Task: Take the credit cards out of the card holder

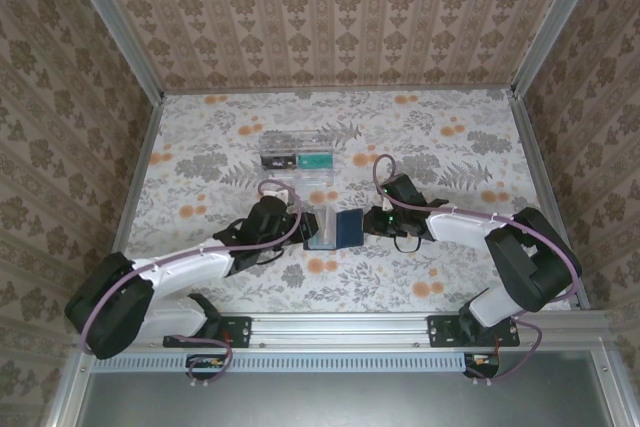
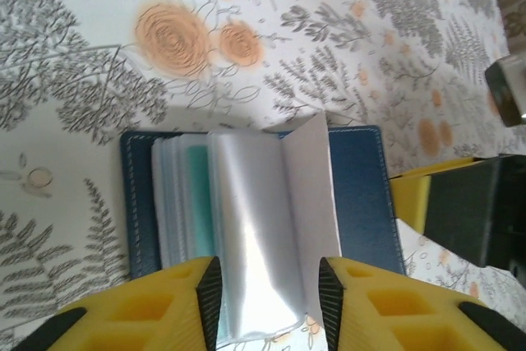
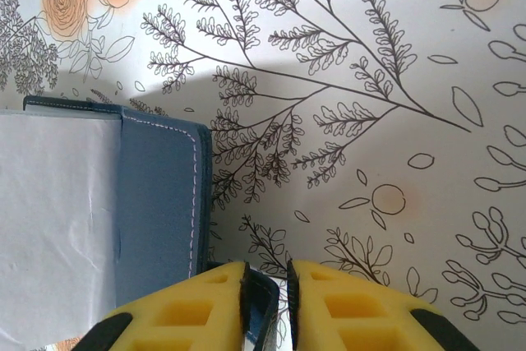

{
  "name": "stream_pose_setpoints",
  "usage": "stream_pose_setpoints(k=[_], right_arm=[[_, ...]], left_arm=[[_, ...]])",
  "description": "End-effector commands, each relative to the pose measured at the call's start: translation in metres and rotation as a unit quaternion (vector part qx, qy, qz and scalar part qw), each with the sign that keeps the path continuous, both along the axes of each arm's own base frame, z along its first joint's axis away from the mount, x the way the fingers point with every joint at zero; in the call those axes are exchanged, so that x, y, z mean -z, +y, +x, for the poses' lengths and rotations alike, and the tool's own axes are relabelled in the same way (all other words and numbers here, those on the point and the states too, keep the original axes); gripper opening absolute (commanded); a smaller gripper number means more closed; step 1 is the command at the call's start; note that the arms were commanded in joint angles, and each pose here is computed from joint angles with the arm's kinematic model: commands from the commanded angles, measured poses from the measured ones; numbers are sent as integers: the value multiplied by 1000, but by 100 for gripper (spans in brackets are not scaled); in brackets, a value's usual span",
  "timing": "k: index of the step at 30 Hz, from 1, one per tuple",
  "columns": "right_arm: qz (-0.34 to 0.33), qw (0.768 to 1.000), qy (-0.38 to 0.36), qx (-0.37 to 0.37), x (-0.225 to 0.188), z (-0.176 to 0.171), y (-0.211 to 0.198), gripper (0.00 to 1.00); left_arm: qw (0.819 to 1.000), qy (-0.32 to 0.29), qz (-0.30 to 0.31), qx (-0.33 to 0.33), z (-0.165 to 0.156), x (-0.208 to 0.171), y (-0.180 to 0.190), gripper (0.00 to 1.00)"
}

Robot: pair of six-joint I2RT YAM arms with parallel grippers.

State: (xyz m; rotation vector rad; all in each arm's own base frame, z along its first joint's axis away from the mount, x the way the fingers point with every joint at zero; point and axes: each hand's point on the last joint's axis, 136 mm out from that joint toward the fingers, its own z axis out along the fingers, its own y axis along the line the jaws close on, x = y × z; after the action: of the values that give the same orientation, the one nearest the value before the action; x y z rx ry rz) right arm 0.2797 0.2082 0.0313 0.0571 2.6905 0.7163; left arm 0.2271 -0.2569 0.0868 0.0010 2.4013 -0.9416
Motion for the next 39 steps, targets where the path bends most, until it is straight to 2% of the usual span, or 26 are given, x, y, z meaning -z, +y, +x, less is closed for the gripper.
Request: stream_pose_setpoints(k=[1, 7, 15, 21, 28, 36, 39], right_arm=[[-7, 1000, -4, -6, -3, 4, 3, 22], [-6, 1000, -4, -7, -4, 4, 3, 22], [-6, 1000, -5, -8, -5, 4, 4, 22], [-5, 1000, -5, -9, -4, 3, 4, 22], [-4, 1000, -4, -9, -3, 4, 5, 22], [-3, 1000, -4, -10, -3, 3, 5, 22], [-3, 1000, -5, -10, -3, 4, 5, 22]], left_arm=[[1000, 1, 12, 0, 1, 7, 3, 32], [1000, 15, 21, 0, 5, 18, 0, 24], [999, 30, 25, 12, 9, 29, -11, 27], [999, 31, 43, -8, 9, 34, 0, 28], [998, 36, 49, -10, 8, 37, 3, 14], [998, 44, 42, 10, 9, 41, -9, 14], [998, 42, 38, 20, 8, 39, -16, 19]])
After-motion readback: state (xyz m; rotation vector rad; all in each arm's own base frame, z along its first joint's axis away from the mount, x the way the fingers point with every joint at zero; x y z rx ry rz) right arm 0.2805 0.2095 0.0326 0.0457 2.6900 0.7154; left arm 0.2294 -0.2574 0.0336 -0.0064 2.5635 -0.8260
